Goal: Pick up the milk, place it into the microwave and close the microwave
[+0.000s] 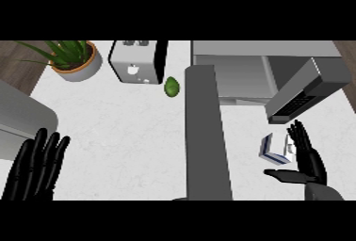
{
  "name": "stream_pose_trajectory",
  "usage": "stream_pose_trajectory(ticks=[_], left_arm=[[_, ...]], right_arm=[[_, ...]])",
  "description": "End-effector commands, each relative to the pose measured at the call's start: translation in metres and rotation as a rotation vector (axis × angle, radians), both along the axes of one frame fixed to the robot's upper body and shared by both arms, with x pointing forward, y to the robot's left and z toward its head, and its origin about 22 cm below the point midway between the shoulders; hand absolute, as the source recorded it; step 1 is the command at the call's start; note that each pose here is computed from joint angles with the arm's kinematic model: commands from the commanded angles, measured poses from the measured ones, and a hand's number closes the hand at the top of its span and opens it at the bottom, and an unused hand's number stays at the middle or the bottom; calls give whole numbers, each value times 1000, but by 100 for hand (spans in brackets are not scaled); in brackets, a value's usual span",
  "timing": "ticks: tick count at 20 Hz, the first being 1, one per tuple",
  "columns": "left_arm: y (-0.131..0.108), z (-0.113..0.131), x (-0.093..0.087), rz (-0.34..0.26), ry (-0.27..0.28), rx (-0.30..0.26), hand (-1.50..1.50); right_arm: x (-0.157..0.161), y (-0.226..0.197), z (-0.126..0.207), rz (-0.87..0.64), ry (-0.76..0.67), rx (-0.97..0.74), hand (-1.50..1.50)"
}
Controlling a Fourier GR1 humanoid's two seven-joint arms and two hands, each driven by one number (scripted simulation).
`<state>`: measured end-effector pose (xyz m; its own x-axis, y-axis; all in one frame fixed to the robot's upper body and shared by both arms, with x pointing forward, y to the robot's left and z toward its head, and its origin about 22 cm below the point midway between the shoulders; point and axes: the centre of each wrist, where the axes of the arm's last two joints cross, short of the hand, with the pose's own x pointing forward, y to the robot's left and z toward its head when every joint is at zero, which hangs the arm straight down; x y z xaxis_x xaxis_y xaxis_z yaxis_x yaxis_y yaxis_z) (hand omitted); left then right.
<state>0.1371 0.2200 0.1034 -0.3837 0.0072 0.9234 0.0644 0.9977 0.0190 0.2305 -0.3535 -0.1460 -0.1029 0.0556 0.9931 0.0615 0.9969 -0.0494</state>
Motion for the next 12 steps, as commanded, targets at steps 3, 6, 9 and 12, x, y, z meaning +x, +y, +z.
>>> stream_pose_trajectory(ticks=[3, 6, 9, 12], left_arm=[[4, 0, 5, 3, -15, 8, -150], [4, -3, -6, -15, -1, -2, -150], [3, 1, 1, 10, -11, 4, -150], [7, 3, -4, 4, -3, -5, -150]], right_arm=[[-8, 2, -9, 85, -75, 35, 150], [-22, -8, -9, 189, -138, -174, 150], [-10, 8, -10, 144, -174, -41, 150], [-3, 15, -6, 248, -196, 80, 150]])
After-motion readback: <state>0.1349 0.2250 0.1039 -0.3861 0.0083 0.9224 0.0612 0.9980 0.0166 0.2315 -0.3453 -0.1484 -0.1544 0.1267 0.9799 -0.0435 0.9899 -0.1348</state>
